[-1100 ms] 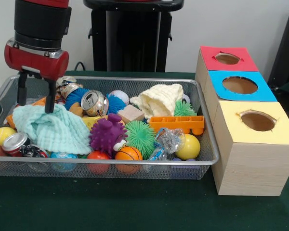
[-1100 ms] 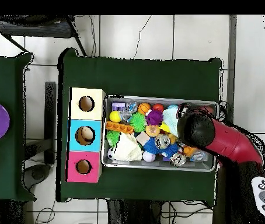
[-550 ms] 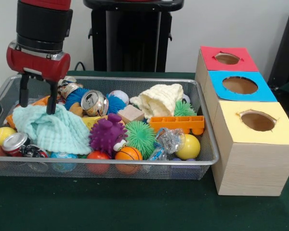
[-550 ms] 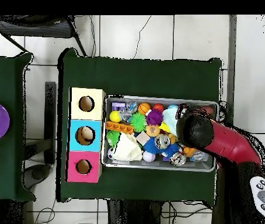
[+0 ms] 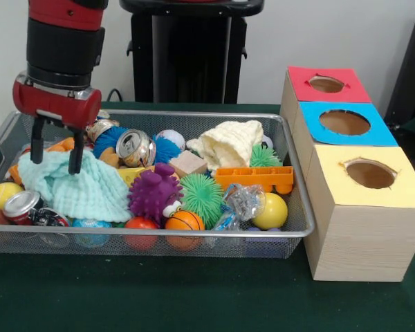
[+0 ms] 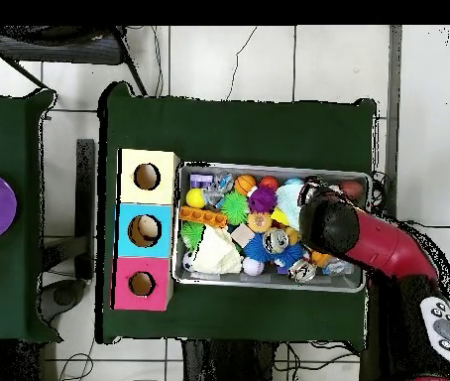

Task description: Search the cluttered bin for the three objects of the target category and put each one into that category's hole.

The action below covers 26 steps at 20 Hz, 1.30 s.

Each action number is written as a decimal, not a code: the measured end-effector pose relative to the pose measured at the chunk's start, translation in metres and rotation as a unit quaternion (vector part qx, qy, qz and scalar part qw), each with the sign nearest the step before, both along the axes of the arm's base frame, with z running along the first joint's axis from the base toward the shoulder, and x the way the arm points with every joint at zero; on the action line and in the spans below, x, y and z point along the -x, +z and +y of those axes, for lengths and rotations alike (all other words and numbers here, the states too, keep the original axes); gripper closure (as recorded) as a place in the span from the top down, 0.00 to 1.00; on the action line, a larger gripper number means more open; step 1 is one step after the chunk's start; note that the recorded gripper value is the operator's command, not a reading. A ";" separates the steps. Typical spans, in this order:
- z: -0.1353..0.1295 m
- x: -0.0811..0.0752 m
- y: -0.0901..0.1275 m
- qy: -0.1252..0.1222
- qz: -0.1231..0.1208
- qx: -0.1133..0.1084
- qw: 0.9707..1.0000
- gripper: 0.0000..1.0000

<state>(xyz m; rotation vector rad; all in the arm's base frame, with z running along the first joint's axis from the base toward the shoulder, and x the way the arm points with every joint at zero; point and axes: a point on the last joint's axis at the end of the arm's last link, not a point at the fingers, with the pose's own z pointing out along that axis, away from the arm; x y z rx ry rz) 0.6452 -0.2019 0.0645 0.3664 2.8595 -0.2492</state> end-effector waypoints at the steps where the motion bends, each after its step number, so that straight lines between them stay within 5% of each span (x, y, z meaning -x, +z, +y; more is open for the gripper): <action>1: -0.001 0.002 -0.005 -0.001 0.002 -0.001 1.000 1.00; 18: 0.009 0.040 -0.079 -0.008 0.054 -0.026 0.998 1.00; 26: 0.019 0.042 -0.081 -0.010 0.065 -0.015 0.998 1.00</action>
